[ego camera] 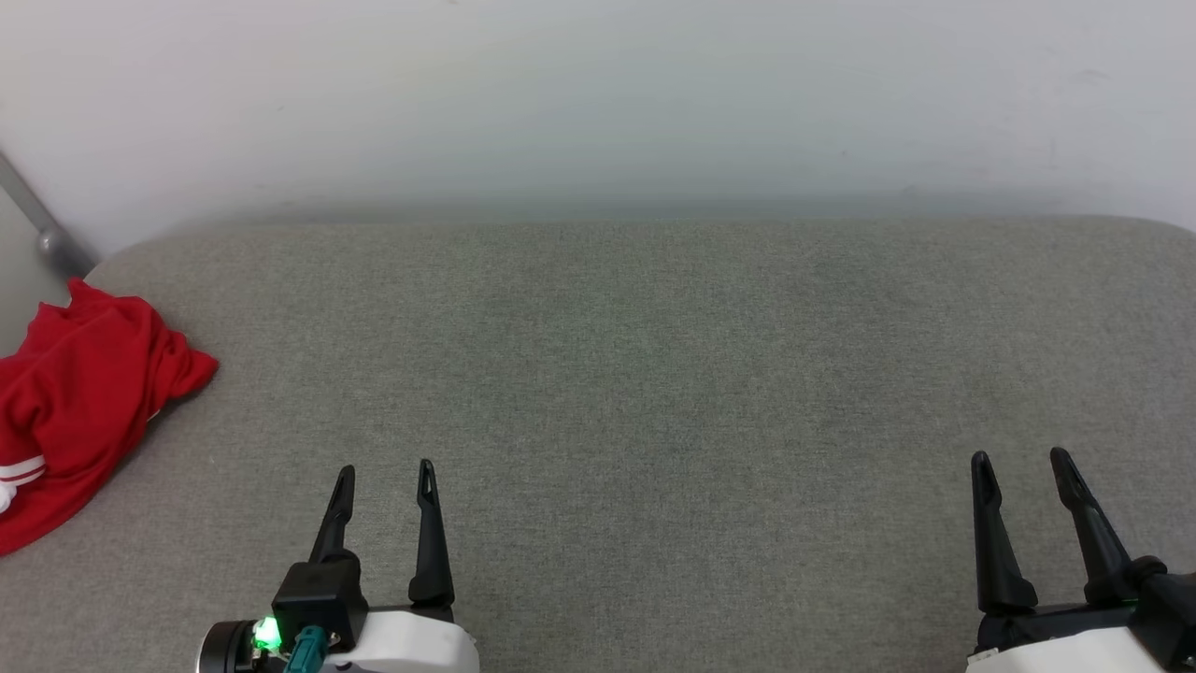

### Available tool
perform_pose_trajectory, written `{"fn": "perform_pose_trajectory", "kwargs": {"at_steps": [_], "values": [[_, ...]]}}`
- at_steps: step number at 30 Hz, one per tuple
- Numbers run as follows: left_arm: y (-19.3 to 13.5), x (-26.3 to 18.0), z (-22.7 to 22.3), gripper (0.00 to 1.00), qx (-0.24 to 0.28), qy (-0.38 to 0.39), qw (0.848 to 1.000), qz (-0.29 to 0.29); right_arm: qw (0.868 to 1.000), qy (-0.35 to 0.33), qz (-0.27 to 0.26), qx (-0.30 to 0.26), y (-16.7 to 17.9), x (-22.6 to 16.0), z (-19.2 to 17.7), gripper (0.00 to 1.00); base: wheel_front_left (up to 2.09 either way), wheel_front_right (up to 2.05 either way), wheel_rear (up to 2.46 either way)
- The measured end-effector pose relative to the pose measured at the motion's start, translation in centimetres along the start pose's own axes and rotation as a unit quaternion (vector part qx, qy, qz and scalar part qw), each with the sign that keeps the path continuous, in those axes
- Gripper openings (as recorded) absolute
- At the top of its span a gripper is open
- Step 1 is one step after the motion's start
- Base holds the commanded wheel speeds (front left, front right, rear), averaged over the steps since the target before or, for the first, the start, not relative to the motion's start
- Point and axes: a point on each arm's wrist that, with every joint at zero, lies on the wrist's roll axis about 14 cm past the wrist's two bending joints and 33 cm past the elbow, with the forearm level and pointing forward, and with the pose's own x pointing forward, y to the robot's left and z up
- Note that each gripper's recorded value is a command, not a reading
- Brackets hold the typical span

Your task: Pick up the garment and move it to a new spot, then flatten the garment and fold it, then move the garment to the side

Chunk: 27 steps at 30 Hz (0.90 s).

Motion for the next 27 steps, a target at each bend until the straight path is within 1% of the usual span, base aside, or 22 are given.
{"fn": "perform_pose_trajectory", "kwargs": {"at_steps": [17, 27], "values": [[-0.2, -0.5, -0.17, 1.0, 0.033, -0.009, 0.999, -0.008, 0.999, -0.009, 0.014, -0.034, 0.61, -0.18, 0.2, 1.0, 0.0, 0.0, 0.0], [0.16, -0.67, -0.86, 1.0, 0.022, 0.002, 1.0, -0.008, 1.0, 0.001, 0.008, -0.018, 0.38, -0.44, -0.47, 1.0, 0.0, 0.0, 0.0]]}}
